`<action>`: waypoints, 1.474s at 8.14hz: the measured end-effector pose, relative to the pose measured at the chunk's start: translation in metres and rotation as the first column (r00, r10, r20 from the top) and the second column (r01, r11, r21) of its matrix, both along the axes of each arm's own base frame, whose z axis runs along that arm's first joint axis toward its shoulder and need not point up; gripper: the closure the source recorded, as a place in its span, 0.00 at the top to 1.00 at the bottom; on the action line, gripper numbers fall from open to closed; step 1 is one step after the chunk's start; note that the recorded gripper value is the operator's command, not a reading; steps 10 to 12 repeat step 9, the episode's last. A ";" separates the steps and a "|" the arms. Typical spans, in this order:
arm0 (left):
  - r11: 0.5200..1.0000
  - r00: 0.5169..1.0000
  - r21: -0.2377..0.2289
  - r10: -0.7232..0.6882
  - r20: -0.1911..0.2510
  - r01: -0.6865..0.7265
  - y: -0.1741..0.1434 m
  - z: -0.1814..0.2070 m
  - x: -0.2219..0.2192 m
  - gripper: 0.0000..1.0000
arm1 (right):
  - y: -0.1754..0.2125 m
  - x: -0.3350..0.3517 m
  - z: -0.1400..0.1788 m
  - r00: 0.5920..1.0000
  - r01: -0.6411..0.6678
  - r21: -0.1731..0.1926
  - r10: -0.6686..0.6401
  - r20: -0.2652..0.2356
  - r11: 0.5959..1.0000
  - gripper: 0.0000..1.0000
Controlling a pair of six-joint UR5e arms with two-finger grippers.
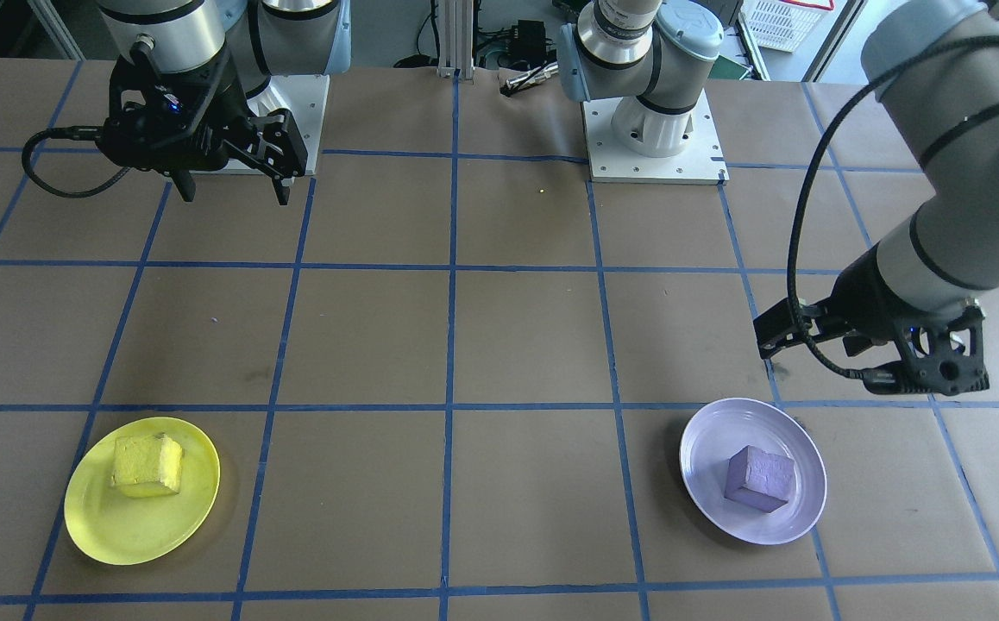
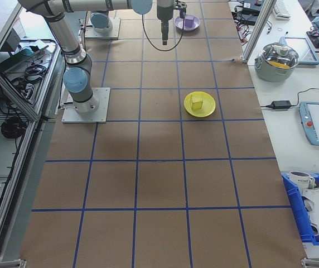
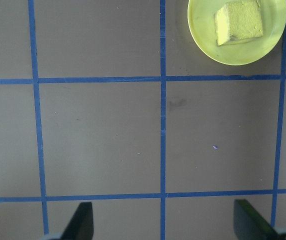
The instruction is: Sort blocks by color into plates
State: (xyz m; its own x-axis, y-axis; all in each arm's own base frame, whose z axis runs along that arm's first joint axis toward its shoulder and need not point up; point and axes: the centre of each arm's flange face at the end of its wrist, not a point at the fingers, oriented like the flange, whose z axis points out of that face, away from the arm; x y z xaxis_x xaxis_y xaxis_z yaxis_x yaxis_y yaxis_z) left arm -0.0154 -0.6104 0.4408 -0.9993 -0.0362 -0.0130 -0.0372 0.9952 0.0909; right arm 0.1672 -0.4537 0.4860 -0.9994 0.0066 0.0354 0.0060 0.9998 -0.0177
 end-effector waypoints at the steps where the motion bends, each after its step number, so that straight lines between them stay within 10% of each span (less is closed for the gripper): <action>1: 1.000 1.000 -0.029 0.009 0.009 -0.008 0.018 0.028 -0.018 1.00 | 0.000 0.000 0.000 1.000 0.000 0.001 0.000 0.000 1.000 1.00; 4: 0.993 0.999 -0.119 0.026 0.047 -0.020 0.062 0.080 -0.083 1.00 | 0.001 0.000 -0.001 1.000 0.000 0.005 0.000 -0.002 1.000 1.00; 12: 0.991 0.998 -0.135 0.028 0.048 -0.021 0.089 0.069 -0.124 1.00 | 0.003 -0.001 -0.002 1.000 0.000 0.024 0.000 -0.005 1.000 1.00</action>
